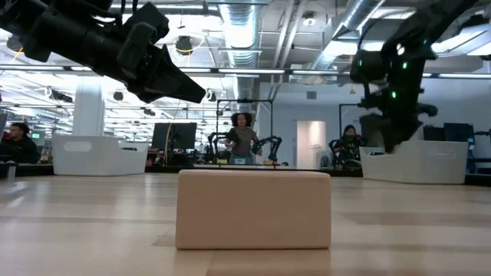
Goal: Sort & place blocks by color
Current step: Put the top brown block into the gray bin, then put the brown block into the grey bin
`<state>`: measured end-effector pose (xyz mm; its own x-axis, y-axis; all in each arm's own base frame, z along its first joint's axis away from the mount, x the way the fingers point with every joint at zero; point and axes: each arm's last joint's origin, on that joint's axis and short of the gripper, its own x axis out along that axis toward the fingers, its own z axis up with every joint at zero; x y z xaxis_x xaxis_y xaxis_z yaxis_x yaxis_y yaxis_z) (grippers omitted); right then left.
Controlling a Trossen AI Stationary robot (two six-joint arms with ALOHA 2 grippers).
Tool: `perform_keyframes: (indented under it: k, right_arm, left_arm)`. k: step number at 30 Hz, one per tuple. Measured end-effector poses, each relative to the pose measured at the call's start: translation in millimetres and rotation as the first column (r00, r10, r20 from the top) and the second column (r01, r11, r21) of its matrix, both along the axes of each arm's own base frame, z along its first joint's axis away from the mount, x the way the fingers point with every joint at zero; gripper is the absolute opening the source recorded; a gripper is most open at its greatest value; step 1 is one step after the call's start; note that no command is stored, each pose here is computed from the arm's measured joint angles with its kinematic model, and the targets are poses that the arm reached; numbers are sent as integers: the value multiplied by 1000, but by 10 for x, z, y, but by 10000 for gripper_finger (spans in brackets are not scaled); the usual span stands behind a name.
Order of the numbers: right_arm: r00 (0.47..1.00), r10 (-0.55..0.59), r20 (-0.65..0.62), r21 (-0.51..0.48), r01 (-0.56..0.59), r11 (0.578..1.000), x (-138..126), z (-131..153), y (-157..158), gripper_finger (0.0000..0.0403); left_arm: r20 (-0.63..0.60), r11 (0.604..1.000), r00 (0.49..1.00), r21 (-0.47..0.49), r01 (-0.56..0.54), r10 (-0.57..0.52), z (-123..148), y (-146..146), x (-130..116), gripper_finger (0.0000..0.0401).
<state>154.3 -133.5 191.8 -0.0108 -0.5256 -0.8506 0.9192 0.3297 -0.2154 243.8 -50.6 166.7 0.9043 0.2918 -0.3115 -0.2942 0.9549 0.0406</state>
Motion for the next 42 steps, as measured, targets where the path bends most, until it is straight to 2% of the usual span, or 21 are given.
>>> perform_keyframes:
  k: [5,14,17,21,26,30,35,38,42]
  right_arm:
    - [994,-55,-90,73,62,995,-50,-228,-160,138]
    - [991,-31,-129,171,53,984,-17,-512,-338,147]
    - [991,-27,-133,175,50,983,-20,-543,-368,164]
    - [992,-21,-121,163,41,986,-16,-525,-374,208]
    - [998,-29,-58,99,35,995,-29,-375,-374,254]
    - [1000,-8,20,25,8,1000,-30,-167,-301,263]
    - [987,103,123,-84,-93,992,5,146,-52,264]
    - [950,244,196,-156,-216,964,78,337,235,264]
    - [853,407,328,-239,-342,909,211,519,732,264]
  left_arm:
    - [4,1000,1000,-18,2,-2,0,-2,1,187]
    - [3,1000,1000,-20,0,0,-2,-2,0,187]
    - [-10,1000,1000,-16,-2,2,-13,0,-5,187]
    - [-28,1000,1000,-8,-11,11,-30,4,-13,187]
    - [-21,999,999,11,-34,35,-22,-32,-29,187]
    - [-7,996,997,60,-73,74,8,-85,-61,187]
    - [25,996,999,80,-29,27,85,-192,-104,187]
    - [40,998,999,70,10,-13,111,-284,-138,187]
    - [65,989,987,2,147,-147,117,-452,-171,187]
